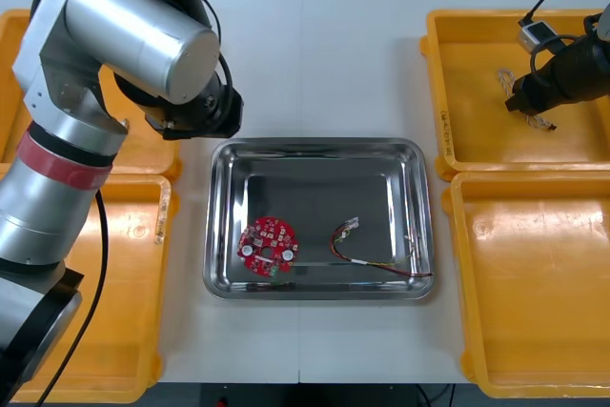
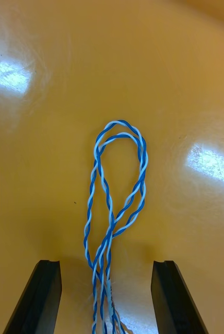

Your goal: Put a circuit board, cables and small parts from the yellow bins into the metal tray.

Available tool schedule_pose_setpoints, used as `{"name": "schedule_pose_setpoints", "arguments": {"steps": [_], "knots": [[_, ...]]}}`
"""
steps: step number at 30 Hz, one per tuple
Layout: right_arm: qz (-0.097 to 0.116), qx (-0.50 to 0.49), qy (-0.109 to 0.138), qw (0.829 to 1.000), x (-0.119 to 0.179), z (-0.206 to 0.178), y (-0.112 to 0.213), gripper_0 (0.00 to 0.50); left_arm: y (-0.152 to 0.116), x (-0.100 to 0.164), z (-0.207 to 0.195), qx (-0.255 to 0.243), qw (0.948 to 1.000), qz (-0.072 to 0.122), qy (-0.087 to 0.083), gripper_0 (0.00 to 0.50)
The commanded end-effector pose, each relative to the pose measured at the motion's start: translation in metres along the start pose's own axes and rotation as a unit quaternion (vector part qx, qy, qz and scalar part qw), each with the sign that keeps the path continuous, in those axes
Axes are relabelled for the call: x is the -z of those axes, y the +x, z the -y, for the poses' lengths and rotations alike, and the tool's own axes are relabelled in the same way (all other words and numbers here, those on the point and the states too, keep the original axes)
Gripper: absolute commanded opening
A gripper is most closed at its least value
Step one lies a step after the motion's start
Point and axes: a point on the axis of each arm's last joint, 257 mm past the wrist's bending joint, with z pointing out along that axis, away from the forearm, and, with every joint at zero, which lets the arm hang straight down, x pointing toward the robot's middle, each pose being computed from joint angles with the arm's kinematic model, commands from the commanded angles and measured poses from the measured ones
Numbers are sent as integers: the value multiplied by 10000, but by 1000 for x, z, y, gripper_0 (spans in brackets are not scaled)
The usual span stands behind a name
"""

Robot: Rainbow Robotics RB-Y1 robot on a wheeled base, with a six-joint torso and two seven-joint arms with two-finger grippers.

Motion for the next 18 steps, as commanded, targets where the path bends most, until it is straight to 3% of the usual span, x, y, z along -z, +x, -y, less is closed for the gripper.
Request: {"name": "schedule_pose_setpoints", "arguments": {"steps": [1,18], "knots": [[227,4,-26,9997,3,0,-13,500,12,-5,35,-1,9997,135,218,0],[259,-74,-31,9996,-7,1,2,500,56,-34,88,41,9984,43,568,0]]}}
